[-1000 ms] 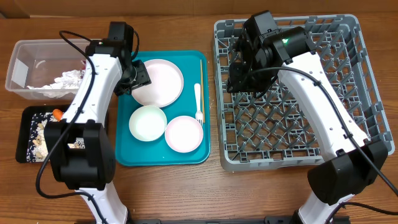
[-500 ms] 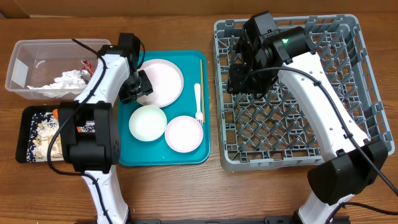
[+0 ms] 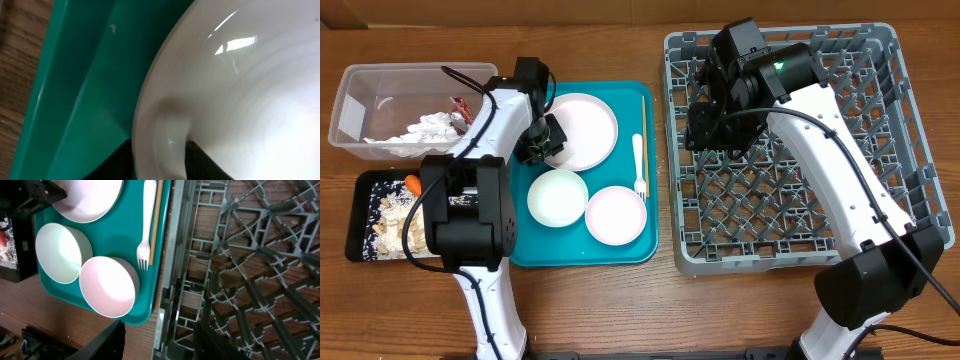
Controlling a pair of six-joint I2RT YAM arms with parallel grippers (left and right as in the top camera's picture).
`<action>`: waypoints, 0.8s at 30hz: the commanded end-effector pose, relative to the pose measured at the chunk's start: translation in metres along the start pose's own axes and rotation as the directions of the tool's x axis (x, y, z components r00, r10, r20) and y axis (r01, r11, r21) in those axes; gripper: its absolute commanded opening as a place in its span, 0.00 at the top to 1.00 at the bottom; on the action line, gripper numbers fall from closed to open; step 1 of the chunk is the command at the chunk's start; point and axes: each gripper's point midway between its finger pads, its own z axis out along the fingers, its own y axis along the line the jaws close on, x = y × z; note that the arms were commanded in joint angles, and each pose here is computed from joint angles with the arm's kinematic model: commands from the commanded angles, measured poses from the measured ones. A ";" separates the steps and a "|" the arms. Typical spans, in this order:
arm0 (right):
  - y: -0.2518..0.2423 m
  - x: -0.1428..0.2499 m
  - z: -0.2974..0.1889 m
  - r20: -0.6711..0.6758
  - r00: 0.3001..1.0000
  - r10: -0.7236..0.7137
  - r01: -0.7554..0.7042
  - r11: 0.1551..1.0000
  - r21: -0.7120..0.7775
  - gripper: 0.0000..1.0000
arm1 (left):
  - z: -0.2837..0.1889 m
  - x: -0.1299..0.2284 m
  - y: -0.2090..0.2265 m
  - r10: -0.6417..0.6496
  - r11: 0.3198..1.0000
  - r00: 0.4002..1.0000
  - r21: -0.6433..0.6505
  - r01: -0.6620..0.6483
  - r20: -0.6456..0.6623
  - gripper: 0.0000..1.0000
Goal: Sort waste into correct bins and load items into the dishwasher rack
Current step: 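Tilt the plate up with the left gripper toward the right gripper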
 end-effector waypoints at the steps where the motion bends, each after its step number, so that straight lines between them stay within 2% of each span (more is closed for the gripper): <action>1: 0.002 -0.005 -0.010 0.033 0.999 -0.011 0.011 1.000 -0.001 0.53 | 0.007 0.000 0.009 -0.008 0.999 1.000 -0.042 0.008 0.002 0.78; 6: 0.002 -0.005 -0.010 0.033 0.999 -0.011 0.011 1.000 -0.001 0.53 | 0.007 -0.003 0.013 -0.007 0.998 1.000 -0.064 0.008 0.016 0.81; 8: 0.002 -0.005 -0.010 0.033 0.999 -0.011 0.011 1.000 -0.001 0.52 | 0.007 -0.003 0.014 0.000 0.998 1.000 -0.068 0.001 0.018 0.95; 15: 0.003 -0.009 -0.010 0.051 0.999 -0.015 0.016 1.000 -0.005 0.52 | -0.011 -0.016 0.006 0.069 0.997 0.996 -0.049 -0.067 0.050 0.96; 20: 0.003 -0.009 -0.010 0.052 0.999 -0.016 0.016 1.000 -0.005 0.52 | -0.047 -0.030 -0.003 0.073 0.997 0.994 -0.027 -0.071 0.075 0.96; 24: 0.003 -0.010 -0.010 0.057 0.998 -0.016 0.017 1.000 -0.007 0.47 | -0.077 -0.040 -0.009 0.092 0.996 0.991 -0.008 -0.091 0.102 0.96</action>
